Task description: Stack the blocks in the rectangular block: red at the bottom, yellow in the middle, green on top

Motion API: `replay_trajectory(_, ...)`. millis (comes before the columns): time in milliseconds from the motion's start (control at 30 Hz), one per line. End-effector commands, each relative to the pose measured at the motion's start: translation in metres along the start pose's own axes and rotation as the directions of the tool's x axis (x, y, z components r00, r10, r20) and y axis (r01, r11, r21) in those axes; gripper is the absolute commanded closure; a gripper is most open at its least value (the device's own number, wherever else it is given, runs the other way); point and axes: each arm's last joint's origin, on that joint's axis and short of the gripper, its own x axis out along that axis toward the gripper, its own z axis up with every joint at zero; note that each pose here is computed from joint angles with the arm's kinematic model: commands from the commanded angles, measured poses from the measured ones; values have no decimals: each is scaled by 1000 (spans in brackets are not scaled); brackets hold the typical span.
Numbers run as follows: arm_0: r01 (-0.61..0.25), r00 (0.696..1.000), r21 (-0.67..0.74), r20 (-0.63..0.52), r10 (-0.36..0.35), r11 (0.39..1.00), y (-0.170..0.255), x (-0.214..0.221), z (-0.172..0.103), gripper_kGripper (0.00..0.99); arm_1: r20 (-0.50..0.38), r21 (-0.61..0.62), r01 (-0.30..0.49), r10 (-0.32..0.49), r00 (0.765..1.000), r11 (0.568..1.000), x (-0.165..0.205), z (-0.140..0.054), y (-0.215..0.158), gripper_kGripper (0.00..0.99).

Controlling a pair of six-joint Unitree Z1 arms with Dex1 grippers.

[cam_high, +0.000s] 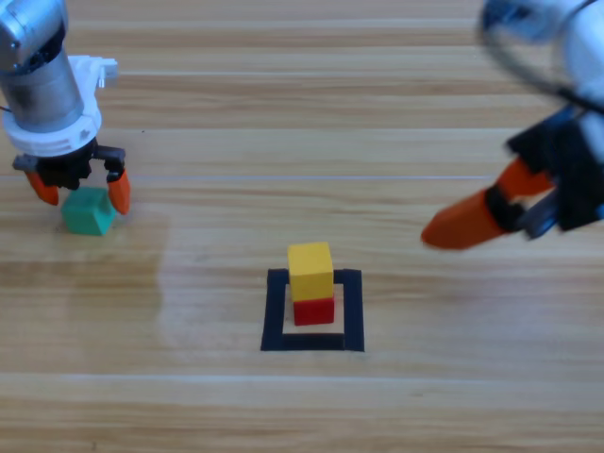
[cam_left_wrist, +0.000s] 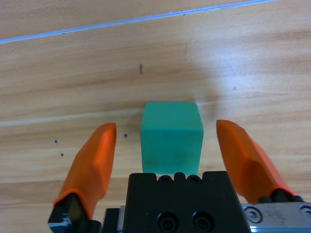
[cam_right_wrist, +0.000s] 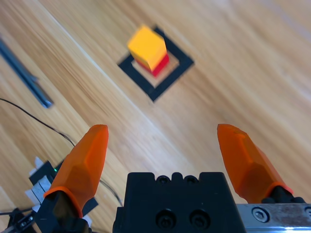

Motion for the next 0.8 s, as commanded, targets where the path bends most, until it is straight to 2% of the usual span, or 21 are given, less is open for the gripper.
replay_trajectory(33, -24, 998, -5, -65, 24, 1000, -1, 39, 2, 217, 249, -52, -4, 17, 968, 999, -50, -55, -21, 2)
replay_trajectory(133, -27, 997, -3, -79, 26, 1000, -2, 45, 2, 450, 270, -57, 18, -2, 963, 998, -55, -62, -22, 4)
replay_trajectory(200, -27, 996, -3, -82, 27, 1000, -2, 48, 2, 653, 258, -64, 21, -4, 966, 998, -55, -60, -22, 4)
replay_trajectory(267, -26, 997, -4, -74, 26, 1000, -1, 44, 2, 798, 238, -63, 19, -3, 971, 998, -51, -59, -22, 4)
replay_trajectory(333, -23, 998, -3, -62, 23, 1000, -1, 37, 2, 899, 224, -61, 19, -4, 974, 998, -46, -55, -23, 4)
replay_trajectory(500, 12, 999, 4, -47, -12, 1000, -17, 12, 9, 929, 214, -62, 15, -1, 977, 998, -43, -54, -23, 4)
replay_trajectory(567, 44, 999, 3, -19, -44, 999, -29, -12, 12, 953, 206, -61, 15, -2, 978, 998, -40, -54, -24, 4)
replay_trajectory(667, 71, 997, -27, 24, -71, 997, -62, -60, 18, 982, 196, -65, 14, -1, 981, 998, -37, -54, -24, 4)
replay_trajectory(800, 93, 995, -75, 32, -91, 993, -113, -102, 24, 990, 194, -67, 15, -1, 981, 998, -37, -54, -24, 4)
